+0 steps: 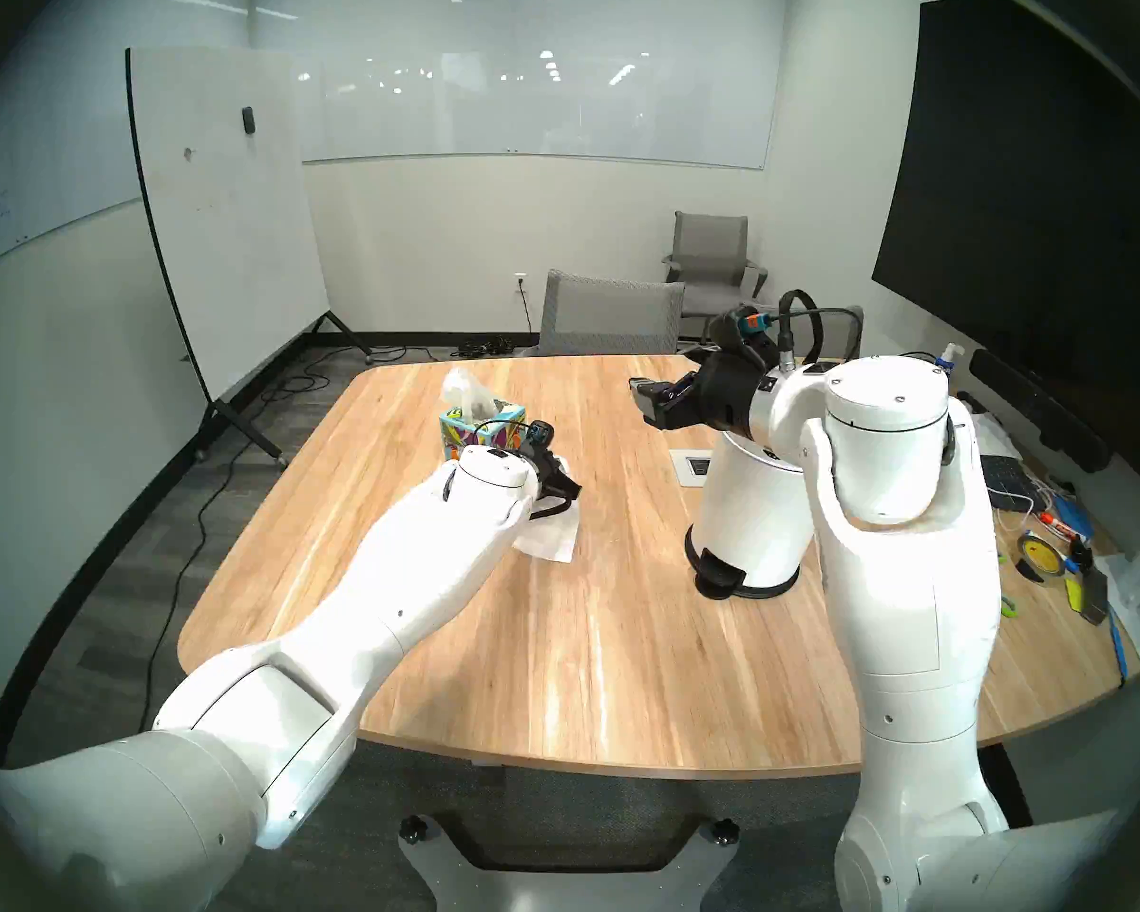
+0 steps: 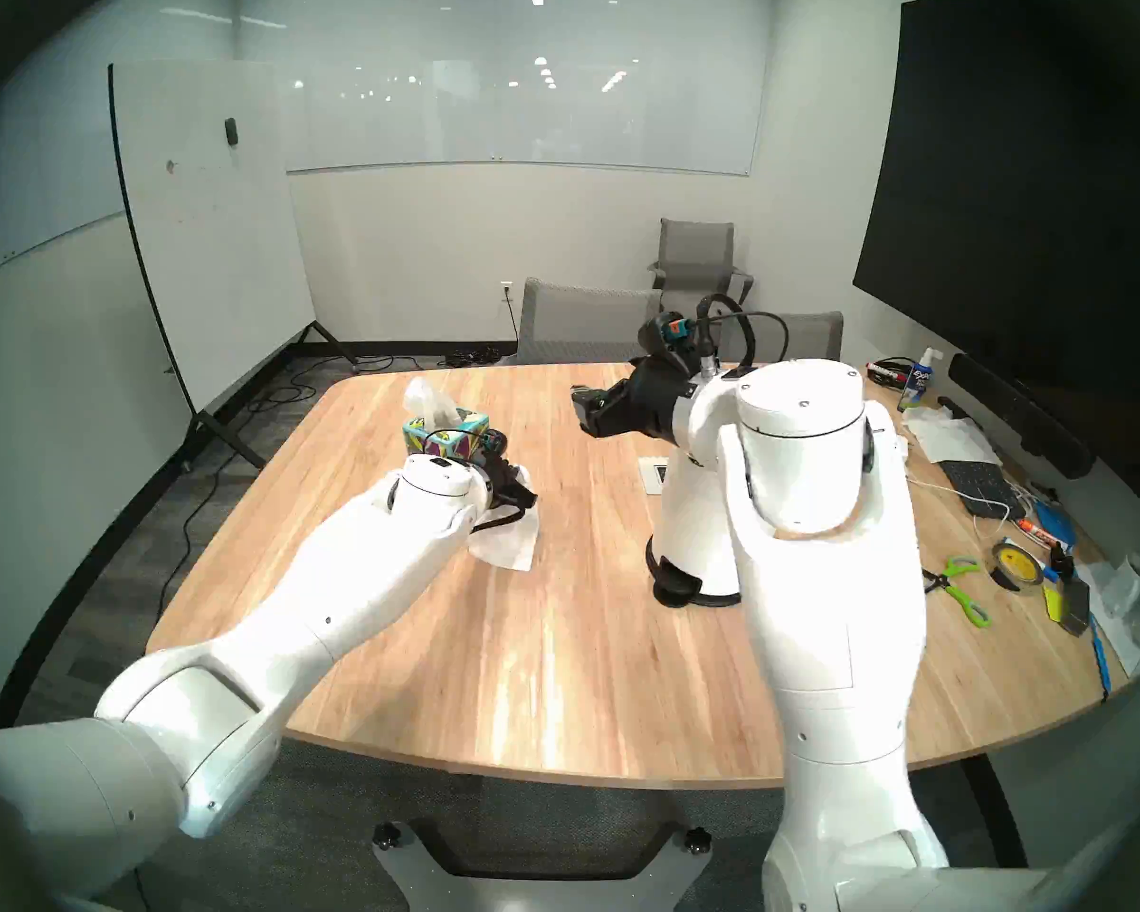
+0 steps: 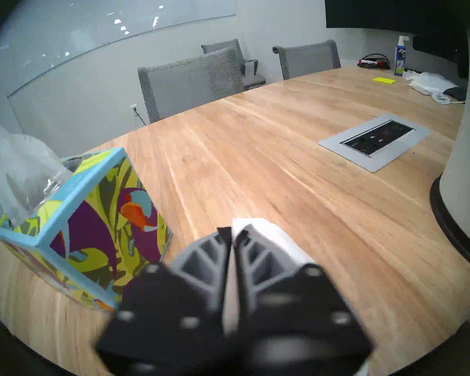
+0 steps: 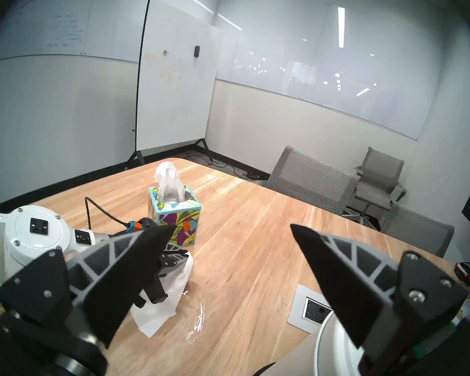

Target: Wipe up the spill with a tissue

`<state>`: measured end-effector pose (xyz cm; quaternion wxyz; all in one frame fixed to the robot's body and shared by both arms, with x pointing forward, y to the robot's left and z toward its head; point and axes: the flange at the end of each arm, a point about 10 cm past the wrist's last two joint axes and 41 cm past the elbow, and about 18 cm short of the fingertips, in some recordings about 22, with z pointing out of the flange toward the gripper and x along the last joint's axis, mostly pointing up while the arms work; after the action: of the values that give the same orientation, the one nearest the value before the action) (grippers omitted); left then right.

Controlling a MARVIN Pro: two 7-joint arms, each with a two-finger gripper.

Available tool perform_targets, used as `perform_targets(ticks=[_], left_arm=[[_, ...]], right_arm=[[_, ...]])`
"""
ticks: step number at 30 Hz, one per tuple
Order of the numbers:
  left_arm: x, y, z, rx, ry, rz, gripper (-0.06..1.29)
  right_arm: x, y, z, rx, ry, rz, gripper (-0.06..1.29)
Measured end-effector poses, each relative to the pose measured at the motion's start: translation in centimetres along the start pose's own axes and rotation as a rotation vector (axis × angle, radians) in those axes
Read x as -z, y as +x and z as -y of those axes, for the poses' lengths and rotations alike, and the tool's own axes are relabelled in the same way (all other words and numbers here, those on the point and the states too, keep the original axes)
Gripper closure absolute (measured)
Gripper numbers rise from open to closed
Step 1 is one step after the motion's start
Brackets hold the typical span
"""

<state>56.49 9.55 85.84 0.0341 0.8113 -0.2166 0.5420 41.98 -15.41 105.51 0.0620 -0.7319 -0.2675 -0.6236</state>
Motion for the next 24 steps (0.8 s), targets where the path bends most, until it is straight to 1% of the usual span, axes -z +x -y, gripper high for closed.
perform_targets(ticks=[2,4,5,6,7,11,14,15,16,18,20,21,22,23,24], left_arm=[[0.2,0.4,0.0,-0.003,-0.006,-0.014,1.14],[0.4,0.7,0.1,-0.005,-0.011,-0.025,0.84],[0.5,0.9,0.2,-0.006,-0.013,-0.033,0.55],[0.7,1.1,0.3,-0.008,-0.014,-0.04,0.31],[1.0,1.4,0.5,-0.009,-0.013,-0.051,-0.04],[1.6,2.0,0.9,-0.013,-0.004,-0.07,-0.03],[2.3,2.4,1.2,-0.021,0.01,-0.066,-0.03],[2.5,2.3,1.2,-0.025,0.014,-0.058,-0.03],[2.8,2.0,1.4,-0.035,0.028,-0.035,-0.03],[2.9,1.7,1.4,-0.04,0.035,-0.022,-0.03],[3.1,1.0,1.5,-0.046,0.045,0.003,-0.02],[3.3,0.4,1.7,-0.05,0.05,0.023,0.2],[3.4,0.2,1.7,-0.051,0.051,0.03,0.32],[3.6,-0.2,1.9,-0.054,0.053,0.045,0.59],[3.8,-0.5,2.0,-0.055,0.055,0.055,0.76]], right_arm=[[0.0,0.0,0.0,0.0,0.0,0.0,0.0],[0.0,0.0,0.0,0.0,0.0,0.0,0.0],[0.0,0.0,0.0,0.0,0.0,0.0,0.0],[0.0,0.0,0.0,0.0,0.0,0.0,0.0],[0.0,0.0,0.0,0.0,0.0,0.0,0.0],[0.0,0.0,0.0,0.0,0.0,0.0,0.0],[0.0,0.0,0.0,0.0,0.0,0.0,0.0],[0.0,0.0,0.0,0.0,0.0,0.0,0.0],[0.0,0.0,0.0,0.0,0.0,0.0,0.0],[0.0,0.0,0.0,0.0,0.0,0.0,0.0],[0.0,0.0,0.0,0.0,0.0,0.0,0.0],[0.0,0.0,0.0,0.0,0.0,0.0,0.0],[0.0,0.0,0.0,0.0,0.0,0.0,0.0],[0.0,0.0,0.0,0.0,0.0,0.0,0.0],[0.0,0.0,0.0,0.0,0.0,0.0,0.0]])
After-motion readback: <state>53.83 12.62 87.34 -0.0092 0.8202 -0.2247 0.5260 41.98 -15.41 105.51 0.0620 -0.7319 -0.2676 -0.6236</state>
